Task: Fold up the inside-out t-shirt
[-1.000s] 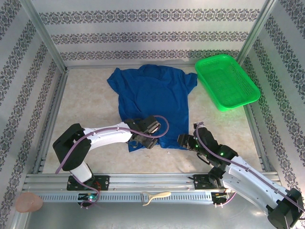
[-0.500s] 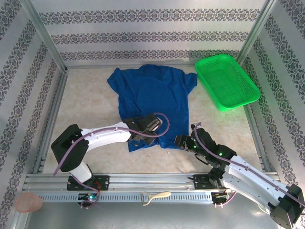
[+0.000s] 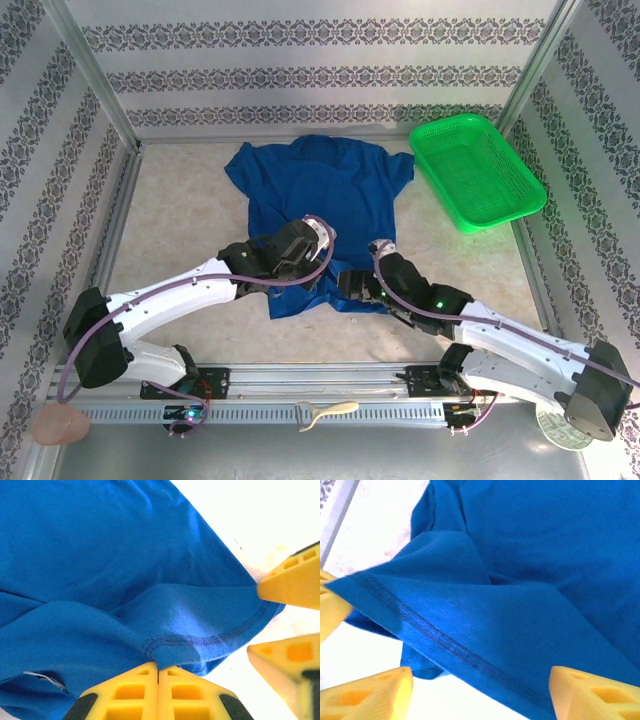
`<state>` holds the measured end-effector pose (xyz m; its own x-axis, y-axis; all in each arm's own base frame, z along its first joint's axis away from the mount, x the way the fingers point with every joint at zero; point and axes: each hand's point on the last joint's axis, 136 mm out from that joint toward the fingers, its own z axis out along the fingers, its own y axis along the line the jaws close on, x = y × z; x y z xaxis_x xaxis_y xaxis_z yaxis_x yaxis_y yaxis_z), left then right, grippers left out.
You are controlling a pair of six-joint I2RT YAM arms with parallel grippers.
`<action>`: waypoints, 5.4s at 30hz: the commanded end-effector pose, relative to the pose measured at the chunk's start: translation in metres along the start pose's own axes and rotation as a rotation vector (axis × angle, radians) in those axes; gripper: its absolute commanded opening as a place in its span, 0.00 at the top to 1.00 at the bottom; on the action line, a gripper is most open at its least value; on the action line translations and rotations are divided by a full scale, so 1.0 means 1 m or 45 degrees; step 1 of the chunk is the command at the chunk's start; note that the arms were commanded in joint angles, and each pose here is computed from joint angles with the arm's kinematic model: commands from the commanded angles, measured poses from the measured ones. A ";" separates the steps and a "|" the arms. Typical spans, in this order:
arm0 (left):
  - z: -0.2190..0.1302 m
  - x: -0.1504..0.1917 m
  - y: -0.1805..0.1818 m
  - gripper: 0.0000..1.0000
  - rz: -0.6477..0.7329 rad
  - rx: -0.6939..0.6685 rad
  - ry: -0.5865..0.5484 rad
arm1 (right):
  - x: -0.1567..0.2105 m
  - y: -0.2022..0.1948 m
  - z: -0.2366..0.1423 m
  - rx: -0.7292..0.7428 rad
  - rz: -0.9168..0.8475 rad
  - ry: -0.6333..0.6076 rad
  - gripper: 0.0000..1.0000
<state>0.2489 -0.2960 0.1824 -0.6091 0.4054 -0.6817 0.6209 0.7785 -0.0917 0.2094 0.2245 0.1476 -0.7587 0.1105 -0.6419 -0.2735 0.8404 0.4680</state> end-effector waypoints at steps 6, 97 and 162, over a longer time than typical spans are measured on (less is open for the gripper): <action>-0.014 -0.011 -0.003 1.00 0.005 0.016 -0.028 | -0.019 0.024 0.018 0.013 -0.332 -0.087 0.20; -0.081 -0.100 -0.007 1.00 0.076 0.100 -0.333 | 0.006 0.056 0.065 0.174 -0.475 -0.479 1.00; -0.256 -0.187 -0.255 1.00 0.029 1.310 -0.714 | -0.110 -0.072 0.255 0.371 0.658 -0.075 0.20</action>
<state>0.1102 -0.4490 0.4645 -0.4850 0.0430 -0.8735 0.8729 0.0853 -0.4804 0.4650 0.2791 0.0392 -0.6849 0.5620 -0.4637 0.2870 0.7930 0.5373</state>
